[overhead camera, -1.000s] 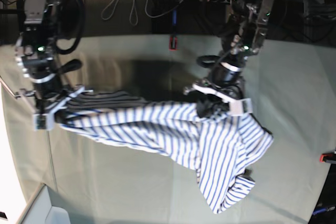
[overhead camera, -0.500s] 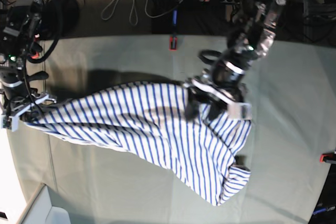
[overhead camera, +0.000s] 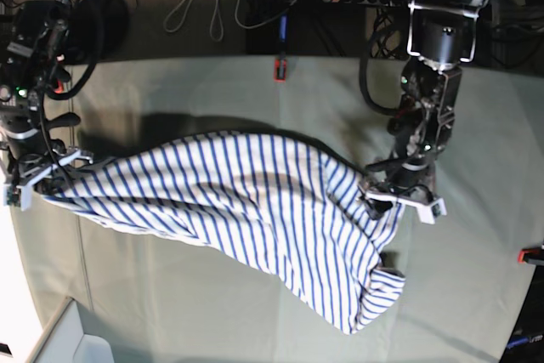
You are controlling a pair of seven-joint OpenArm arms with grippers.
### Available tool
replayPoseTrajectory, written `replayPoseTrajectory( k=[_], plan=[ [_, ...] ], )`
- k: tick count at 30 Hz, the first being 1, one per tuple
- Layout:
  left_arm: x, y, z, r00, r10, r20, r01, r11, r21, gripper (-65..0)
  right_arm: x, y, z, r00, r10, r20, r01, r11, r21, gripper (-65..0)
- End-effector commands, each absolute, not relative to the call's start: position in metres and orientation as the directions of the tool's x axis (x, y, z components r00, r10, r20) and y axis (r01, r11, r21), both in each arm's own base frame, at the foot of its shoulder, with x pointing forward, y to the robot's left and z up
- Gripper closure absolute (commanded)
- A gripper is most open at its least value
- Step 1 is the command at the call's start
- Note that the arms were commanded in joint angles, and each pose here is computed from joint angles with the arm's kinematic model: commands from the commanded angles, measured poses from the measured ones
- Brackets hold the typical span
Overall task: Layout the t-shirt on the table in an organized manner, then fold the t-shirt properly
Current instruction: 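Lift the shirt with both grippers and stretch it between them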
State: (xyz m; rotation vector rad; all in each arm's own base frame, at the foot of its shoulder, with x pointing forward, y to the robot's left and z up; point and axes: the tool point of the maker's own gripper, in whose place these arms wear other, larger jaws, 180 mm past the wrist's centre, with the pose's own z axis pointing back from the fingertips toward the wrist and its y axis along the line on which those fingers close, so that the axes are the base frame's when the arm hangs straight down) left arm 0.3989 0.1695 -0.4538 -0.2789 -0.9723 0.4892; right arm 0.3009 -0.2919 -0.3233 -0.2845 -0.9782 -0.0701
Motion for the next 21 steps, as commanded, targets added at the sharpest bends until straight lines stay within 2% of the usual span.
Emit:
replayPoseTrajectory(
  k=[1, 6, 8, 10, 12, 14, 15, 17, 21],
  plan=[
    [0.411, 0.171, -0.445, 0.450, 0.521, 0.725, -0.266, 0.853, -0.448, -37.6, 0.306, -0.294, -0.310, 0.522, 0.103, 0.847, 0.174, 0.959, -0.224, 0.0],
    [0.400, 0.171, -0.466, 0.491, 0.528, 0.693, -0.301, 0.849, -0.434, -37.4, 0.302, -0.294, -0.312, 0.529, 0.102, 0.842, 0.174, 0.959, -0.225, 0.0],
    [0.395, 0.172, -0.474, 0.504, 0.529, 0.682, -0.313, 0.848, -0.427, -33.8, 0.302, -0.294, -0.312, 0.529, 0.102, 0.842, 0.174, 0.959, -0.225, 0.0],
    [0.399, 0.173, -0.471, 0.499, 0.529, 0.686, -0.311, 0.848, -0.428, -21.6, 0.303, -0.294, -0.312, 0.528, 0.103, 0.843, 0.173, 0.959, -0.225, 0.0],
    [0.402, 0.178, -0.467, 0.485, 0.537, 0.690, -0.317, 0.843, -0.434, 0.0, 0.305, -0.293, -0.311, 0.525, 0.103, 0.845, 0.171, 0.960, -0.223, 0.0],
    [0.405, 0.186, -0.462, 0.472, 0.534, 0.702, -0.317, 0.845, -0.430, -0.1, 0.306, -0.293, -0.312, 0.526, 0.103, 0.844, 0.170, 0.960, -0.223, 0.0],
    [0.411, 0.192, -0.451, 0.450, 0.527, 0.721, -0.306, 0.849, -0.430, -2.9, 0.309, -0.292, -0.310, 0.519, 0.102, 0.848, 0.170, 0.961, -0.220, 0.0],
    [0.425, 0.200, -0.416, 0.375, 0.537, 0.756, -0.275, 0.843, -0.463, 0.0, 0.314, -0.297, -0.304, 0.509, 0.111, 0.854, 0.174, 0.958, -0.229, 0.0],
    [0.440, 0.221, -0.338, 0.206, 0.531, 0.822, -0.191, 0.846, -0.498, -0.2, 0.324, -0.294, -0.293, 0.489, 0.154, 0.859, 0.146, 0.956, -0.254, 0.0]
  ],
)
